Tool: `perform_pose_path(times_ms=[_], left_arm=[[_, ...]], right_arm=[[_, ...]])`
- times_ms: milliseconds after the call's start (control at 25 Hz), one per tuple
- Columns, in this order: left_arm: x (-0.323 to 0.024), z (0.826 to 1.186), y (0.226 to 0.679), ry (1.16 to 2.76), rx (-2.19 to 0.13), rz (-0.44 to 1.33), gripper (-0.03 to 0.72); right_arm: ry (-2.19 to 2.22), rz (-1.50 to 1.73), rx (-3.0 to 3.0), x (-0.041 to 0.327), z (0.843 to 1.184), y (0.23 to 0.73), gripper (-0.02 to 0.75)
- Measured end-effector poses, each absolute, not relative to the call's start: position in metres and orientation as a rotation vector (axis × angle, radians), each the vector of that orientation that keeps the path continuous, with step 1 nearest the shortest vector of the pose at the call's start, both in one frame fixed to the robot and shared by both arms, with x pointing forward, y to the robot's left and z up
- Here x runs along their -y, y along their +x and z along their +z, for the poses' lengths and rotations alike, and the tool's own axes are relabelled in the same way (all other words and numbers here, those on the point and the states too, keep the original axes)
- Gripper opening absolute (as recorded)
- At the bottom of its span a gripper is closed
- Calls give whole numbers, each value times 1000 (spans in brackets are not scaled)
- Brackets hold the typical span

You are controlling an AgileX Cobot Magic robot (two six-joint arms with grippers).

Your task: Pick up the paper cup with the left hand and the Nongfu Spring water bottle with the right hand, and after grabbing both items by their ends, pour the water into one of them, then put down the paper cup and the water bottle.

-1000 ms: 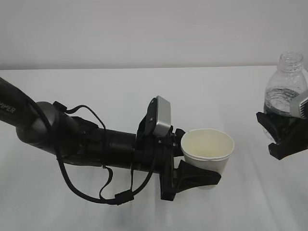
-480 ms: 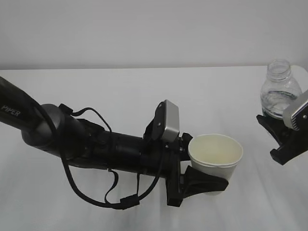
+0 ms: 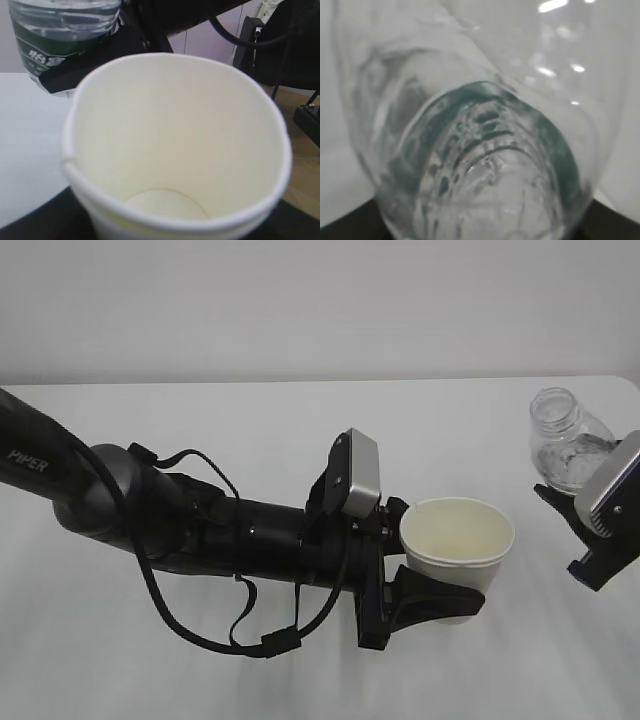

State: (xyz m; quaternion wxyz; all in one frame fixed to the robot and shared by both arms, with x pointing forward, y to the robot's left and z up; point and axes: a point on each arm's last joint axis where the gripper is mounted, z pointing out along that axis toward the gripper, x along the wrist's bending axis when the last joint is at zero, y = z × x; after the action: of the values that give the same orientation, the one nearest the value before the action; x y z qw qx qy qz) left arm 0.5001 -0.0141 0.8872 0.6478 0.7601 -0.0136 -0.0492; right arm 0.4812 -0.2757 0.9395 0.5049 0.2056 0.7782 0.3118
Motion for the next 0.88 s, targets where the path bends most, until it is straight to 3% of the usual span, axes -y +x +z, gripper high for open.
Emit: perform_pose_path(times_ms=[400, 880], left_arm=[[14, 887, 500, 1728, 28, -114, 465], [14, 887, 500, 1728, 28, -114, 465]], right_arm=[[475, 739, -1878, 276, 940, 481, 437], [495, 715, -1844, 279, 963, 472, 437]])
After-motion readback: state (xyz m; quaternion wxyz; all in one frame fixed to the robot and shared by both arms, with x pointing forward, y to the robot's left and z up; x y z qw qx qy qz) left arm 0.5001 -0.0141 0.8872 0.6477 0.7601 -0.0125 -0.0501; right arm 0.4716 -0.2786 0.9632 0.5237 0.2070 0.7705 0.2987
